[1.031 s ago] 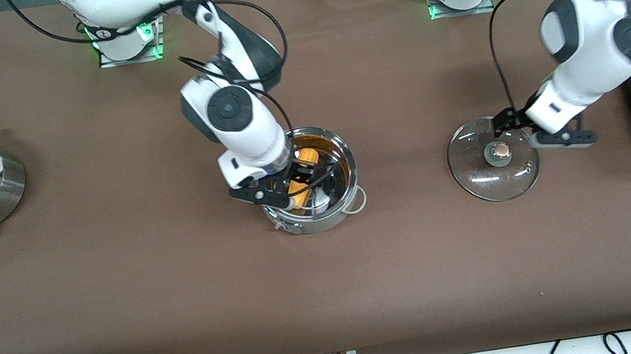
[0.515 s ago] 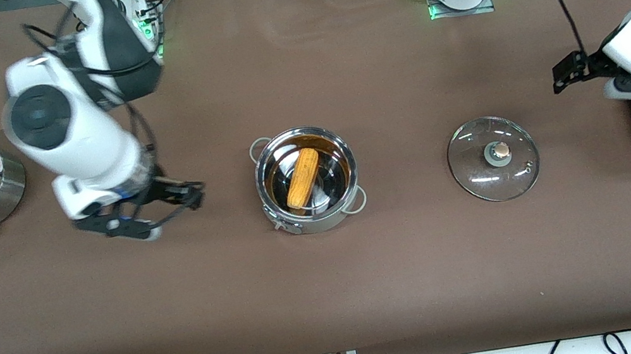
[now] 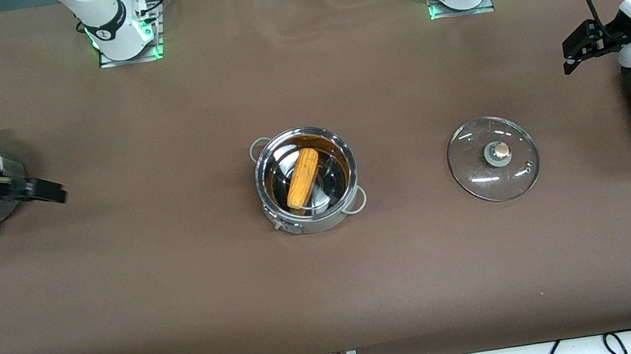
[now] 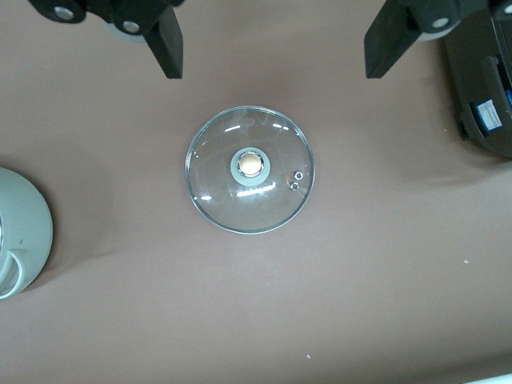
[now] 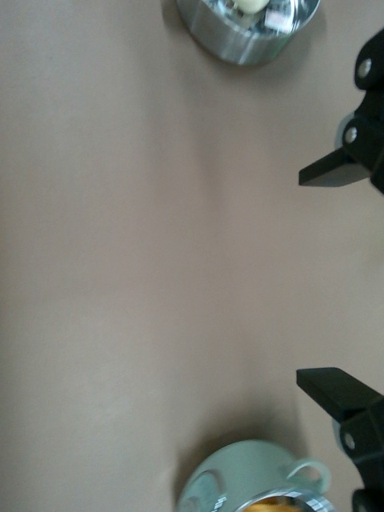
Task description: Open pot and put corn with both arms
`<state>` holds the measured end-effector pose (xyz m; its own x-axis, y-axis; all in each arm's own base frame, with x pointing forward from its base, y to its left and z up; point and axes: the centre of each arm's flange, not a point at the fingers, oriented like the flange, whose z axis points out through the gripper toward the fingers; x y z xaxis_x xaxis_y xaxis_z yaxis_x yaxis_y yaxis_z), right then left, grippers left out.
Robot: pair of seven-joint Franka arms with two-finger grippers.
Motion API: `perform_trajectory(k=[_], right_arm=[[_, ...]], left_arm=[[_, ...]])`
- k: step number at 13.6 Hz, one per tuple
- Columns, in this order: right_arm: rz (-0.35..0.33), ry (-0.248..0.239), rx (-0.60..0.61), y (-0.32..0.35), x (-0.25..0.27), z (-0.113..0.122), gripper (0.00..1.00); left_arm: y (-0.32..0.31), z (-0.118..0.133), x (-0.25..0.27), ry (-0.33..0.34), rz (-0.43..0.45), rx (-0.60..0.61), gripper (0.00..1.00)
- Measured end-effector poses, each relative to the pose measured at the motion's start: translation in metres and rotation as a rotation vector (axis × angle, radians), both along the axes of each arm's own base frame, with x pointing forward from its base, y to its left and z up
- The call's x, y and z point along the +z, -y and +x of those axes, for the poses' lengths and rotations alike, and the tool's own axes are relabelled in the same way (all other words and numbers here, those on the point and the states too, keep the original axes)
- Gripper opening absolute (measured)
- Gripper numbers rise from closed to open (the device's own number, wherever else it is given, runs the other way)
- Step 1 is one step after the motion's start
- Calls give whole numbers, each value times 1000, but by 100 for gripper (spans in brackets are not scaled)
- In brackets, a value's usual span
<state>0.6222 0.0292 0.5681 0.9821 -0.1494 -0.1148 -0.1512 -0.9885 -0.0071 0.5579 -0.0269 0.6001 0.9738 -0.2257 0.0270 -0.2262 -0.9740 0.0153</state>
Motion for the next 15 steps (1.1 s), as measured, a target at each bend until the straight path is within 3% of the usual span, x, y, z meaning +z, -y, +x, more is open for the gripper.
perform_trajectory(k=[2, 5, 8, 10, 15], right_arm=[[-12, -25, 44, 8, -5, -15, 100], [-8, 50, 100, -11, -21, -37, 100], [22, 87, 58, 28, -20, -55, 100], [31, 77, 68, 59, -14, -62, 100], [10, 73, 99, 56, -6, -64, 100]], left_arm=[[6, 0, 4, 8, 0, -11, 100], [13, 0, 4, 8, 12, -19, 100], [6, 0, 4, 8, 13, 31, 100], [5, 0, 4, 7, 13, 40, 100], [6, -1, 2, -9, 13, 106, 100]])
